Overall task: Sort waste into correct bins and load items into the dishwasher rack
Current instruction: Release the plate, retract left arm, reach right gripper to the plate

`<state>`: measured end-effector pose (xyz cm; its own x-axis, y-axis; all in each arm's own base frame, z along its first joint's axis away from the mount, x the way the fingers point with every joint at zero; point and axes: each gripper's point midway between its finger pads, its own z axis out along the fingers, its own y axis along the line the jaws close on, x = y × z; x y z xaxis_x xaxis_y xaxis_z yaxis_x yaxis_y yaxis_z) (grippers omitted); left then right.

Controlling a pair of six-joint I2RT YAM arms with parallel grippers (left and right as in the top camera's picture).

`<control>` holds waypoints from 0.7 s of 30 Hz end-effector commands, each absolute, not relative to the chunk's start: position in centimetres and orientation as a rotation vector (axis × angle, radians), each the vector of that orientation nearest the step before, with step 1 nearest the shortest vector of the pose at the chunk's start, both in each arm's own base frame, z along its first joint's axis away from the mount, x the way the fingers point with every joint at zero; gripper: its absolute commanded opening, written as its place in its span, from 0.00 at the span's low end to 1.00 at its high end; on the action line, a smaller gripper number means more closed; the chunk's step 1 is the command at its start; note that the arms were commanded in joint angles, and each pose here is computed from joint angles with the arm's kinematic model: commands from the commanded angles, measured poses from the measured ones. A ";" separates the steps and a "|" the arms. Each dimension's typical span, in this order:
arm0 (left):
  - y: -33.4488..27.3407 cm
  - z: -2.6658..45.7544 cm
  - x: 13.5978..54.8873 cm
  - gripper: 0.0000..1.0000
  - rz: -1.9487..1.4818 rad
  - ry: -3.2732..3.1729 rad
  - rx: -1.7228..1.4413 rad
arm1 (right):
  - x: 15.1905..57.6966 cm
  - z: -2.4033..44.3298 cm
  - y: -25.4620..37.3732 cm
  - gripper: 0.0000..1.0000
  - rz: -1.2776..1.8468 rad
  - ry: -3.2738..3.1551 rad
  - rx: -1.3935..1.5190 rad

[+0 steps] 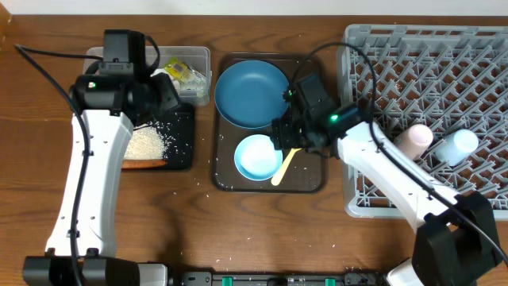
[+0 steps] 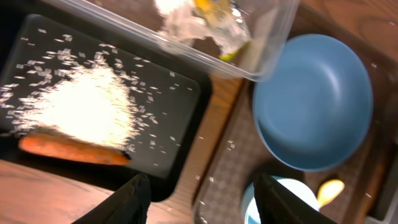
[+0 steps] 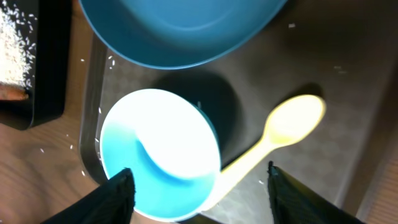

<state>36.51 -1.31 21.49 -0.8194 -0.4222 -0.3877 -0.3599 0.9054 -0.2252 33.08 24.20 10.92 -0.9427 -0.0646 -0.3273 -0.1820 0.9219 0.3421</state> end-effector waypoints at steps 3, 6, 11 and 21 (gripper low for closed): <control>0.9 21.1 36.1 0.78 -0.066 2.632 -0.628 | 32.2 8.7 25.2 0.60 0.559 2.789 -0.092; 0.8 21.0 36.0 0.82 -0.066 2.635 -0.628 | 32.0 7.0 25.4 0.59 0.542 2.832 -0.073; 0.9 21.0 36.0 0.84 -0.066 2.635 -0.629 | 30.8 3.6 25.9 0.58 0.565 2.944 -0.073; 0.9 21.0 36.0 0.93 -0.066 2.635 -0.629 | 31.2 3.5 26.4 0.36 0.592 2.938 -0.079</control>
<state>35.98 0.42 21.22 -0.8069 -0.4390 -0.3953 -0.4105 0.8979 -0.1592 31.32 25.47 2.46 -0.9907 -0.0180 -0.1351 -0.0657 0.9315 0.3579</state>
